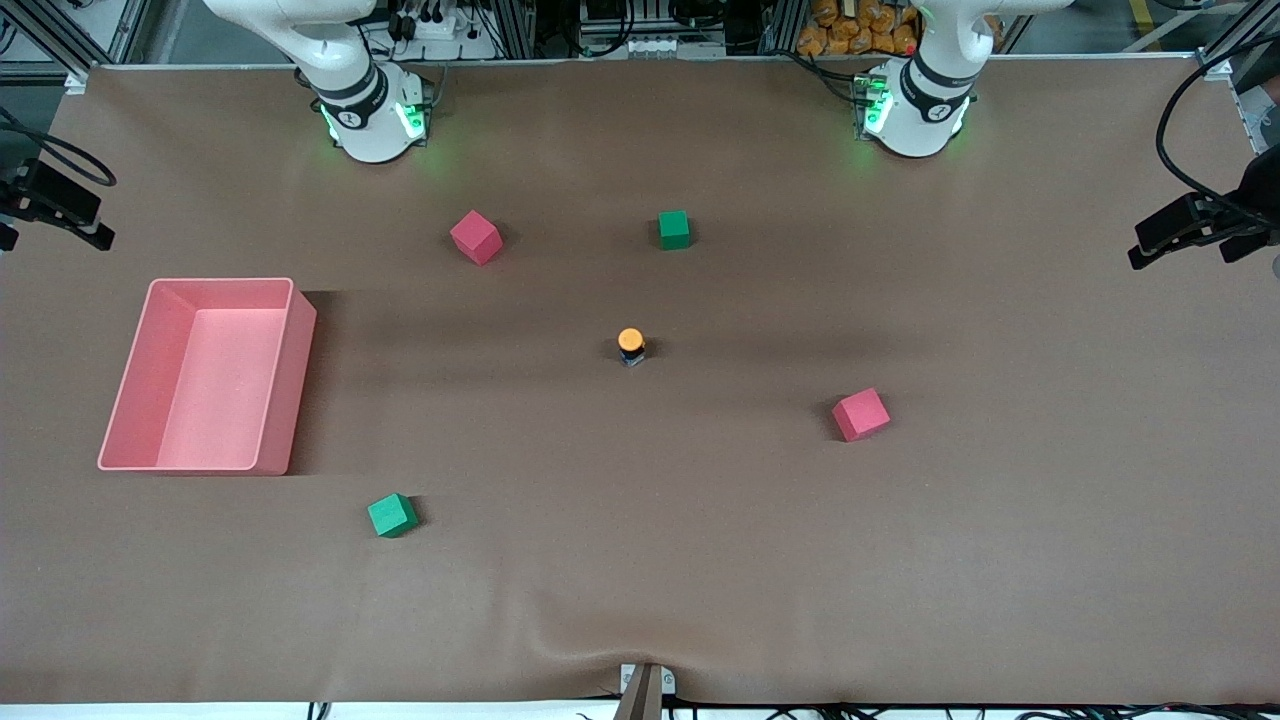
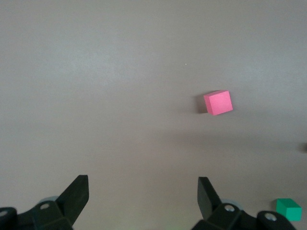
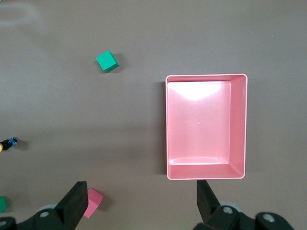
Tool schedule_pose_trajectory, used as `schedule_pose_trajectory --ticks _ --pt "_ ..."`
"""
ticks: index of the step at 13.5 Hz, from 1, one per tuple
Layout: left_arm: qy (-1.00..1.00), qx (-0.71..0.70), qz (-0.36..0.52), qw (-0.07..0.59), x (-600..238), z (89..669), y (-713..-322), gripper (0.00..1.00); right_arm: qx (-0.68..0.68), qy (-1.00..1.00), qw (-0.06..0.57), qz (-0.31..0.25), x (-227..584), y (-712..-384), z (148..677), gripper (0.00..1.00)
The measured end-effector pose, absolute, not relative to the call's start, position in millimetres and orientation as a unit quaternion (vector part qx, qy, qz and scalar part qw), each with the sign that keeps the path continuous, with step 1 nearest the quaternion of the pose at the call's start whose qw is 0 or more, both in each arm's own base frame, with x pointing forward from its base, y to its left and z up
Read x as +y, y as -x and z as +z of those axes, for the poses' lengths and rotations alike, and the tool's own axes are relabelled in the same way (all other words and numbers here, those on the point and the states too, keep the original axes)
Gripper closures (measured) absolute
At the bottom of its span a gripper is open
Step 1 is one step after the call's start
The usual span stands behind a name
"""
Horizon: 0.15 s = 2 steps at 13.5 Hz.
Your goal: Place and upright button with both arms
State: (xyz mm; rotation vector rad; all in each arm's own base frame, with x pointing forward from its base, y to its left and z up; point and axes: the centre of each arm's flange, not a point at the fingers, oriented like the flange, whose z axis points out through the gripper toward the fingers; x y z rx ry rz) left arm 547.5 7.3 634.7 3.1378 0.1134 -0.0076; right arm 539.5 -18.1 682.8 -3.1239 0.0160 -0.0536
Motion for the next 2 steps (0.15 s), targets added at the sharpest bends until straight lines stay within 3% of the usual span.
schedule_pose_trajectory --ticks 2 --pt "-0.999 0.036 -0.002 0.001 7.1 634.7 -547.5 0.00 0.002 1.000 0.009 -0.017 -15.2 -539.6 682.8 0.00"
